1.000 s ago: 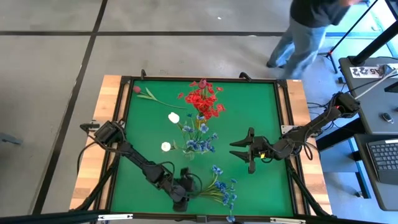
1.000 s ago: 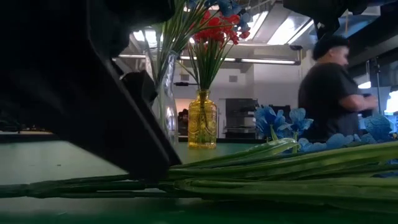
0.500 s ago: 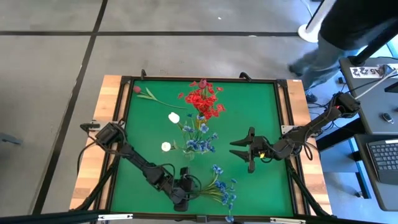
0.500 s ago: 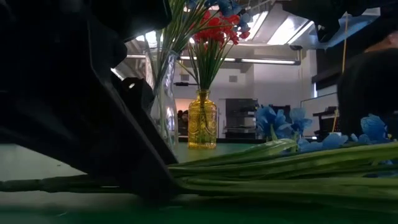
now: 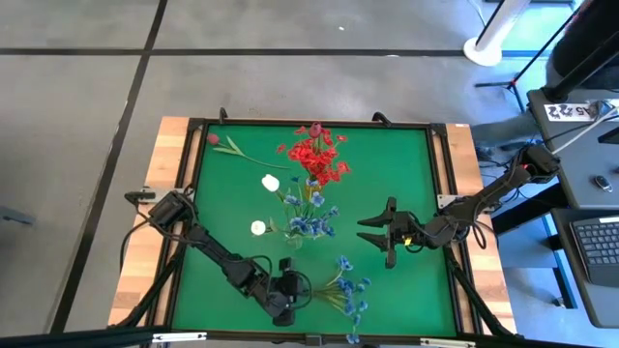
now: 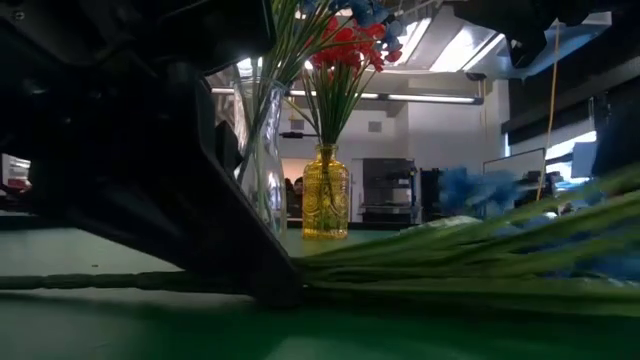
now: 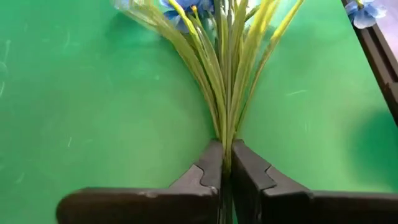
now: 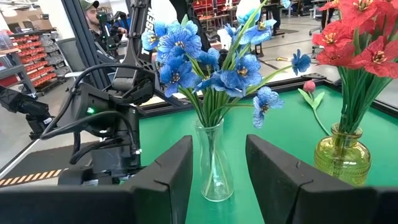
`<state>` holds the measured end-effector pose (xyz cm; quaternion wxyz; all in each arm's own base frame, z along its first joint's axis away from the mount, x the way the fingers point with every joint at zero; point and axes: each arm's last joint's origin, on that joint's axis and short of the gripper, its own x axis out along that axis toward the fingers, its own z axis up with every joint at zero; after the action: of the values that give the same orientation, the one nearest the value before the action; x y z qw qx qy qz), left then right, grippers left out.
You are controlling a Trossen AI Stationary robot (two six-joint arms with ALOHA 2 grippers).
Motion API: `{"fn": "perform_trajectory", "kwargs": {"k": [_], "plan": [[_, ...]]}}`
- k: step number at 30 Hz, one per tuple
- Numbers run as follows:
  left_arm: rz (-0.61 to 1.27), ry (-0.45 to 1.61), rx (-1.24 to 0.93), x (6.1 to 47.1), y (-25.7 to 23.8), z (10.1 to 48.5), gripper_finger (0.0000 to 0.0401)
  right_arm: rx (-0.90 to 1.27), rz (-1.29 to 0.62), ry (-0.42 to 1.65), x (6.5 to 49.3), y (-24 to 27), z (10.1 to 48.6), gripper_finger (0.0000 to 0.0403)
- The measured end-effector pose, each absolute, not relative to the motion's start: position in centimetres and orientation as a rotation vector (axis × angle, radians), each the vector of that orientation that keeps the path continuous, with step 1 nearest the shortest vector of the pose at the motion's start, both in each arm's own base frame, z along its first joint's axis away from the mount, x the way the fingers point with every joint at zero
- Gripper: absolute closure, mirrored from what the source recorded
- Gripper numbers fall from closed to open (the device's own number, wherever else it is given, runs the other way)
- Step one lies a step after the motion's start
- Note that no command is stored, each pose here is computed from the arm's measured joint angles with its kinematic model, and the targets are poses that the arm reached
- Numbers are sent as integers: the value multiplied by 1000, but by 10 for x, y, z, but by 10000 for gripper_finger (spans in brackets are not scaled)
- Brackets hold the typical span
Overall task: Sort flowers into vase by color
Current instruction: Put the blue flowers into the transparent flower vase
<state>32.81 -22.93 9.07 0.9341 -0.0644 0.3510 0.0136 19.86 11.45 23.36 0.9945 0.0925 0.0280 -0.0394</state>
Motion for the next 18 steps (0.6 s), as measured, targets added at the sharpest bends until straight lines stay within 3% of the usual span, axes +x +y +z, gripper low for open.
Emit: {"fn": "perform_trajectory", "kwargs": {"k": [6,18], "plan": [[0,721,-170,325,-228,109,396,185,-79,55,199,114,234,256],[38,414,-143,275,-232,240,399,185,-78,49,198,114,235,256]]}}
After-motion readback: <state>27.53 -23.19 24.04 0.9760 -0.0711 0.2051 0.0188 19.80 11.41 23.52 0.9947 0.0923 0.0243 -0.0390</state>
